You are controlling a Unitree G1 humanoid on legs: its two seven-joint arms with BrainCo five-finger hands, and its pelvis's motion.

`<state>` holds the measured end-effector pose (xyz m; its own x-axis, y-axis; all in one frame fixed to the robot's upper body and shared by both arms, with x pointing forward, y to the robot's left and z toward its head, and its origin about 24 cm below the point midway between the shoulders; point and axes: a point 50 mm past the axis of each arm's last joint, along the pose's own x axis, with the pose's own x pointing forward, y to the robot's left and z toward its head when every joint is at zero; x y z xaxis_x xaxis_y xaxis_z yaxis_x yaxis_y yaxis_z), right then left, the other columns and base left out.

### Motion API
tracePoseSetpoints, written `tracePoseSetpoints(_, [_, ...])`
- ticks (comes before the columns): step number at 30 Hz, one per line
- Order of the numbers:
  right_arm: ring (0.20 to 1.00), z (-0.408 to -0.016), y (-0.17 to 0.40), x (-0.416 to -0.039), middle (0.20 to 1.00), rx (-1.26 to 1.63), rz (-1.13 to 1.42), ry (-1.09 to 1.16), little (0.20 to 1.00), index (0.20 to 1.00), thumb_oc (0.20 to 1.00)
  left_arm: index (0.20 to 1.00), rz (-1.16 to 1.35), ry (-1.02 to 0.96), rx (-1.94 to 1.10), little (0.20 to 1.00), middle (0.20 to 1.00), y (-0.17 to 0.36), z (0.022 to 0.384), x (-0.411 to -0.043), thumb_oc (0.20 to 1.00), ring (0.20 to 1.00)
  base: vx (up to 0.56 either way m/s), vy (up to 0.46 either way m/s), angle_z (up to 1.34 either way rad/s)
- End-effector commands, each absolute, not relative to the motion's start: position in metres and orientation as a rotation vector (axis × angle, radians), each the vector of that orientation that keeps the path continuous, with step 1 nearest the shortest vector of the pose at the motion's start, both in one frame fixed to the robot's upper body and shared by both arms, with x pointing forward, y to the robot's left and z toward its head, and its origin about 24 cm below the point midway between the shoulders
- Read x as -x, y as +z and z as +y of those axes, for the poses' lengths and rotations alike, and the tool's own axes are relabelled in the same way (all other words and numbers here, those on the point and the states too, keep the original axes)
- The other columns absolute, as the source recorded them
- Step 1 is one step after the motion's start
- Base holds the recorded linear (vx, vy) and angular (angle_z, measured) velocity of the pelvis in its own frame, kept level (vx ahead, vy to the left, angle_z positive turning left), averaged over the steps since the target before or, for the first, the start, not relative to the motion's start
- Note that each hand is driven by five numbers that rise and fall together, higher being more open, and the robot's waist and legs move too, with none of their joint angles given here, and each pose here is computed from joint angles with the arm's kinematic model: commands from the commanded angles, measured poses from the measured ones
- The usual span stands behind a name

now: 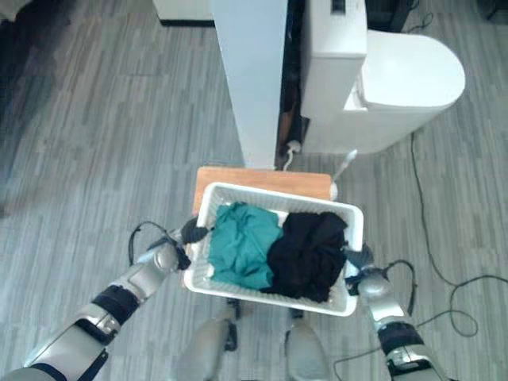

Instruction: Grab the laundry basket,head to the washer,open it,put in the laundry and shut it.

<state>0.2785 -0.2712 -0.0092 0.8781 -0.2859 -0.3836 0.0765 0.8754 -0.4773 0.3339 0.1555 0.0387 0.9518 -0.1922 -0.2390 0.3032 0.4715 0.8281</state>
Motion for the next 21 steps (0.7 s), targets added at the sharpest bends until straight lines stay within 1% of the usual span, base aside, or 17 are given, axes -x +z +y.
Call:
tracePoseSetpoints(1, [0.200, -0.310, 0.011, -0.269, 0.200, 0.586, 0.424, -0.265, 0.200, 0.200, 0.200, 0.200, 0.034, -0.360, -1.062, 0.200, 0.200, 0.045, 0.145, -0.334, 0.200, 0.200, -0.01, 0.145, -0.06])
tracePoseSetpoints(3, [0.200, -0.335, 0.024, -0.267, 0.200, 0.603, 0.427, -0.341, 0.200, 0.200, 0.200, 0.200, 0.051, -0.353, -1.050, 0.200, 0.200, 0.045, 0.151, -0.335, 0.200, 0.200, -0.08, 0.117, -0.23])
tracePoseSetpoints(5, [0.200, -0.339, 0.031, -0.270, 0.200, 0.604, 0.412, -0.363, 0.200, 0.200, 0.200, 0.200, 0.054, -0.346, -1.055, 0.200, 0.200, 0.047, 0.154, -0.336, 0.200, 0.200, -0.15, 0.104, -0.38])
tracePoseSetpoints(7, [0.200, -0.349, 0.040, -0.274, 0.200, 0.575, 0.389, -0.405, 0.200, 0.200, 0.200, 0.200, 0.071, -0.327, -1.080, 0.200, 0.200, 0.049, 0.165, -0.338, 0.200, 0.200, -0.23, 0.173, -0.74])
tracePoseSetpoints(10, [0.200, -0.350, 0.039, -0.276, 0.200, 0.560, 0.403, -0.395, 0.200, 0.200, 0.200, 0.200, 0.100, -0.311, -1.095, 0.200, 0.200, 0.047, 0.177, -0.336, 0.200, 0.200, -0.15, 0.127, -1.07])
tracePoseSetpoints(11, [0.200, -0.348, 0.037, -0.277, 0.200, 0.552, 0.413, -0.369, 0.200, 0.200, 0.200, 0.200, 0.156, -0.290, -1.090, 0.200, 0.200, 0.038, 0.192, -0.329, 0.200, 0.200, -0.17, 0.096, -0.82])
tracePoseSetpoints(14, [0.200, -0.348, 0.033, -0.278, 0.200, 0.522, 0.441, -0.358, 0.200, 0.200, 0.200, 0.200, 0.239, -0.257, -1.058, 0.200, 0.200, 0.023, 0.213, -0.316, 0.200, 0.200, -0.18, 0.038, -0.99])
tracePoseSetpoints(15, [0.200, -0.348, 0.032, -0.278, 0.200, 0.522, 0.442, -0.356, 0.200, 0.200, 0.200, 0.200, 0.241, -0.256, -1.057, 0.200, 0.200, 0.023, 0.214, -0.315, 0.200, 0.200, -0.16, -0.037, -1.40])
tracePoseSetpoints(18, [0.200, -0.346, 0.032, -0.287, 0.200, 0.507, 0.464, -0.342, 0.200, 0.200, 0.200, 0.200, 0.341, -0.210, -0.996, 0.200, 0.200, 0.003, 0.232, -0.300, 0.200, 0.200, -0.23, -0.133, -1.16])
tracePoseSetpoints(21, [0.200, -0.341, 0.034, -0.294, 0.200, 0.498, 0.456, -0.326, 0.200, 0.200, 0.200, 0.200, 0.364, -0.192, -0.967, 0.200, 0.200, -0.002, 0.234, -0.298, 0.200, 0.200, -0.25, -0.214, -1.08])
